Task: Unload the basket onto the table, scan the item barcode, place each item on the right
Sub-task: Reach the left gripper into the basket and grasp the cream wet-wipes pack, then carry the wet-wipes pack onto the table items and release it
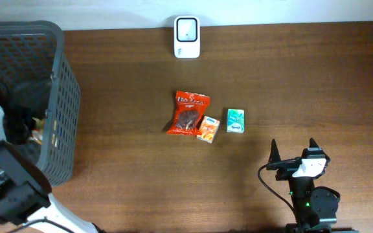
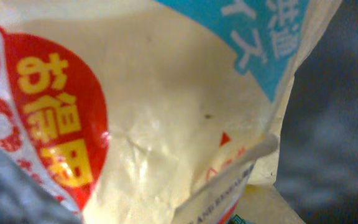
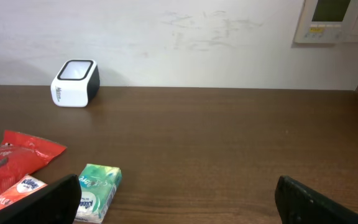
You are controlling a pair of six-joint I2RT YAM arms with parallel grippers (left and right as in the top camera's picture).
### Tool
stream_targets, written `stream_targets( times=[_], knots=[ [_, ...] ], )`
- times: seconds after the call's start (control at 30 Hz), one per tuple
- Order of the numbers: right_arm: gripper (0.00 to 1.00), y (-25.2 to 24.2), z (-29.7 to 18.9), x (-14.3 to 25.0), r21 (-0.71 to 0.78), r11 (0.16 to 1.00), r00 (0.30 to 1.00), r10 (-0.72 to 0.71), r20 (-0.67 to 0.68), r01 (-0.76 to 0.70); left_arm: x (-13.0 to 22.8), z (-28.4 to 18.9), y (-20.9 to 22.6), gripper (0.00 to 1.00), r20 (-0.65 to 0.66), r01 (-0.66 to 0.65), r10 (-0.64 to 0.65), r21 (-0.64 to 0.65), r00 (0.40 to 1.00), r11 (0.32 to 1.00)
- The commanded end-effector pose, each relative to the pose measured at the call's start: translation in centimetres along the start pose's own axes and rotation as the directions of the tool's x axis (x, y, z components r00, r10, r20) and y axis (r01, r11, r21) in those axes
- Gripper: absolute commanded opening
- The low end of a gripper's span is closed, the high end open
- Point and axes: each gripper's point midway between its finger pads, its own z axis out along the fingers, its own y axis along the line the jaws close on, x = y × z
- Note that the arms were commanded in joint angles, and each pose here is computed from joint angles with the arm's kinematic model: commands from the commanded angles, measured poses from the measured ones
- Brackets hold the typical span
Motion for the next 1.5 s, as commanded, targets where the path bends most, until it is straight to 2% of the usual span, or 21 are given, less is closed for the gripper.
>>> stream_targets(
  times=[0.0,0.13,0.27,0.33,0.37,0.4,0.47,0.5,0.6,0.67,0.8,0.87,1.07,1.13,1.2,1.3,1.33,1.37,1.43,1.47],
  knots=[
    [0.98,-0.2,0.0,0.4,0.008,1.000,1.000,0.001,-0.007,-0.001,-2.9,-13.3,-2.8,0.00,0.287,-0.080,0.018,0.205,0.958,0.975],
    [0.99,-0.2,0.0,0.4,0.008,1.000,1.000,0.001,-0.007,-0.001,-1.8,-25.4,-3.9,0.00,0.533,-0.226,0.003,0.354,0.846,0.907],
    [0.98,-0.2,0.0,0.4,0.008,1.000,1.000,0.001,-0.007,-0.001,2.6,-31.6,-5.6,0.00,0.644,-0.404,0.057,0.405,0.763,0.820],
    [0.99,-0.2,0.0,0.4,0.008,1.000,1.000,0.001,-0.007,-0.001,4.9,-33.8,-7.3,0.00,0.704,-0.528,0.121,0.396,0.699,0.751],
    [0.99,-0.2,0.0,0.4,0.008,1.000,1.000,0.001,-0.007,-0.001,6.1,-34.5,-8.3,0.00,0.731,-0.596,0.165,0.379,0.662,0.708],
    [0.99,-0.2,0.0,0.4,0.008,1.000,1.000,0.001,-0.007,-0.001,8.4,-35.3,-10.0,0.00,0.757,-0.686,0.225,0.369,0.613,0.627],
    [0.98,-0.2,0.0,0.4,0.008,1.000,1.000,0.001,-0.007,-0.001,11.9,-36.1,-12.2,0.00,0.780,-0.787,0.299,0.364,0.550,0.497],
    [0.99,-0.2,0.0,0.4,0.008,1.000,1.000,0.001,-0.007,-0.001,14.1,-36.4,-13.2,0.00,0.784,-0.821,0.329,0.370,0.527,0.435],
    [0.99,-0.2,0.0,0.4,0.008,1.000,1.000,0.001,-0.007,-0.001,19.6,-36.8,-15.0,0.00,0.783,-0.872,0.392,0.386,0.482,0.302],
    [0.99,-0.2,0.0,0.4,0.008,1.000,1.000,0.001,-0.007,-0.001,23.9,-37.0,-16.0,0.00,0.790,-0.906,0.443,0.378,0.423,0.191],
    [0.99,-0.2,0.0,0.4,0.008,1.000,1.000,0.001,-0.007,-0.001,30.6,-34.7,-18.0,0.00,0.761,-0.927,0.557,0.372,0.331,0.043],
    [0.98,-0.2,0.0,0.4,0.008,1.000,1.000,0.001,-0.007,-0.001,36.0,-30.3,-20.4,0.00,0.697,-0.927,0.669,0.375,0.258,-0.033],
    [0.98,-0.2,0.0,0.4,0.008,1.000,1.000,0.001,-0.007,-0.001,46.1,-18.8,-24.3,0.00,0.549,-0.922,0.831,0.364,0.095,-0.135],
    [0.99,-0.2,0.0,0.4,0.008,1.000,1.000,0.001,-0.007,-0.001,48.9,-15.4,-25.7,0.00,0.536,-0.917,0.842,0.363,0.064,-0.162],
    [0.98,-0.2,0.0,0.4,0.008,1.000,1.000,0.001,-0.007,-0.001,50.1,-12.6,-27.0,0.03,0.536,-0.925,0.843,0.344,0.052,-0.161],
    [0.99,-0.2,0.0,0.4,0.008,1.000,1.000,0.001,-0.007,-0.001,50.8,-8.3,-27.6,0.11,0.491,-0.936,0.871,0.321,0.033,-0.145],
    [0.99,-0.2,0.0,0.4,0.008,1.000,1.000,0.001,-0.007,-0.001,51.0,-6.8,-27.5,0.18,0.470,-0.939,0.882,0.315,0.027,-0.140],
    [0.99,-0.2,0.0,0.4,0.008,1.000,1.000,0.001,-0.007,-0.001,51.1,-5.4,-27.5,0.44,0.451,-0.943,0.892,0.306,0.020,-0.133],
    [0.98,-0.2,0.0,0.4,0.008,1.000,1.000,0.001,-0.007,-0.001,51.3,-3.3,-27.2,0.61,0.416,-0.945,0.909,0.300,0.009,-0.127],
    [0.98,-0.2,0.0,0.4,0.008,1.000,1.000,0.001,-0.007,-0.001,51.3,-3.3,-27.1,0.79,0.415,-0.945,0.910,0.300,0.009,-0.127]
  ],
)
